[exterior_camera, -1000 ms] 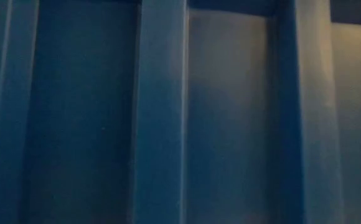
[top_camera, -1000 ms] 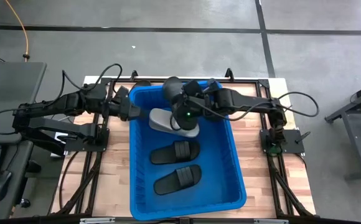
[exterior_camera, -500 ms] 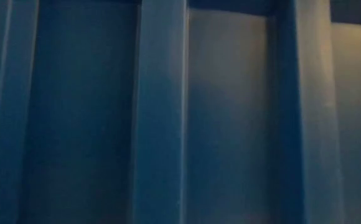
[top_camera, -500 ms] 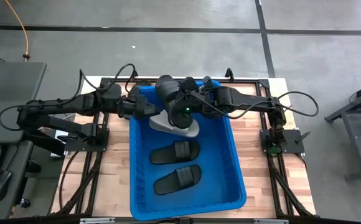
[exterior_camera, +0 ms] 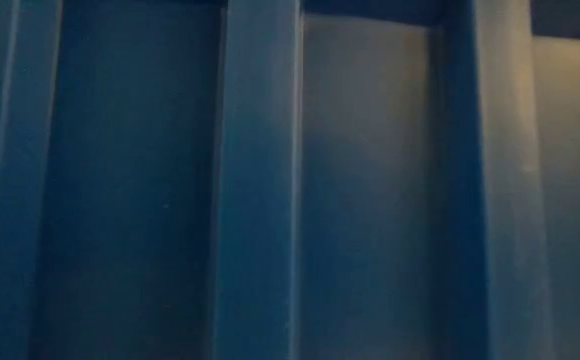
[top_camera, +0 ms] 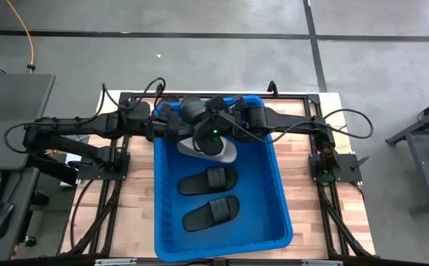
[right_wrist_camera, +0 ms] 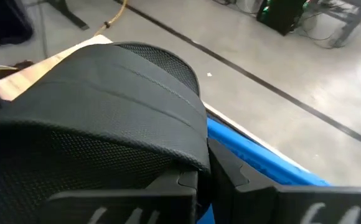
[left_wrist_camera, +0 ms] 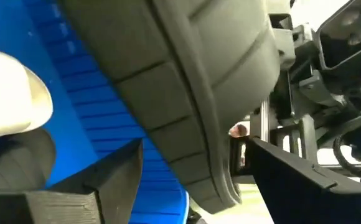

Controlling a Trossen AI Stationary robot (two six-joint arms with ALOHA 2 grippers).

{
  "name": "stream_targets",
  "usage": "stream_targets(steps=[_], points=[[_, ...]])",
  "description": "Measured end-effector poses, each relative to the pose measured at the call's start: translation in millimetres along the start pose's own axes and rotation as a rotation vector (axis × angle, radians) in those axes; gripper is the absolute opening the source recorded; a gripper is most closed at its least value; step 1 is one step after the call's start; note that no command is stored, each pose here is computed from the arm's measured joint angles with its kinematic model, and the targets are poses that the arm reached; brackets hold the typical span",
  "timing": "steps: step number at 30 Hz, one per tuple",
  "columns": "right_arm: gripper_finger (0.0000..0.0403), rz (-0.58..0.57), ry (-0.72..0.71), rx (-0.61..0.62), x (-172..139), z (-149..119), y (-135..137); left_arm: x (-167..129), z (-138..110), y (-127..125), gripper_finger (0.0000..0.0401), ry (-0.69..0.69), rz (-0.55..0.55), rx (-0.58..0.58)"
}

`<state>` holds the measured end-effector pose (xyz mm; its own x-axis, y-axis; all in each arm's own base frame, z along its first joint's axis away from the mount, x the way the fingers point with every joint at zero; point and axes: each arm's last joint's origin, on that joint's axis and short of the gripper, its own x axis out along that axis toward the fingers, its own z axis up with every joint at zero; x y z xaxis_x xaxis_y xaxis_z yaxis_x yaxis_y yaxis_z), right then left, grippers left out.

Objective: Pick and place slides into bin
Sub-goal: Stack the slide on top of the black slide in the blue bin

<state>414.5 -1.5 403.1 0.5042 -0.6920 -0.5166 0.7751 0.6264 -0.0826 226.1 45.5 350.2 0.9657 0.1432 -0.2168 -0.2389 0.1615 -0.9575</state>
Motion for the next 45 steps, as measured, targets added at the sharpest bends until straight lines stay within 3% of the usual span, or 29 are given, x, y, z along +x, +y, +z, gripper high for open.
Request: stream_targets(steps=[3, 6, 13, 18, 29, 35, 38, 45], points=[[0.0, 0.026, -0.009, 0.015, 0, 2, 2, 4, -2, 0, 0.0273, 0.023, -0.007, 0.007], [0.0, 0.062, -0.012, -0.006, -2, 3, 5, 8, -6, 1, 0.0242, 0.046, -0.003, 0.036], [0.0002, 0.135, 0.038, -0.091, -10, -2, 9, 9, -9, 3, 0.0065, 0.078, 0.007, 0.101], [0.0042, 0.142, 0.054, -0.13, -19, -6, 9, 9, -9, 3, 0.0061, 0.099, -0.002, 0.131], [0.0197, 0.131, 0.18, -0.145, -60, -13, -20, 7, -13, 7, 0.006, 0.227, 0.02, 0.205], [0.0235, 0.113, 0.285, -0.126, -74, -15, -45, 2, -19, 15, 0.006, 0.355, 0.066, 0.265], [0.0237, 0.186, 0.359, -0.077, -84, -12, -57, -2, -23, 19, 0.006, 0.411, 0.093, 0.341], [0.0229, 0.481, 0.438, 0.016, -97, 5, -75, -13, -29, 13, 0.006, 0.551, -0.024, 0.446]])
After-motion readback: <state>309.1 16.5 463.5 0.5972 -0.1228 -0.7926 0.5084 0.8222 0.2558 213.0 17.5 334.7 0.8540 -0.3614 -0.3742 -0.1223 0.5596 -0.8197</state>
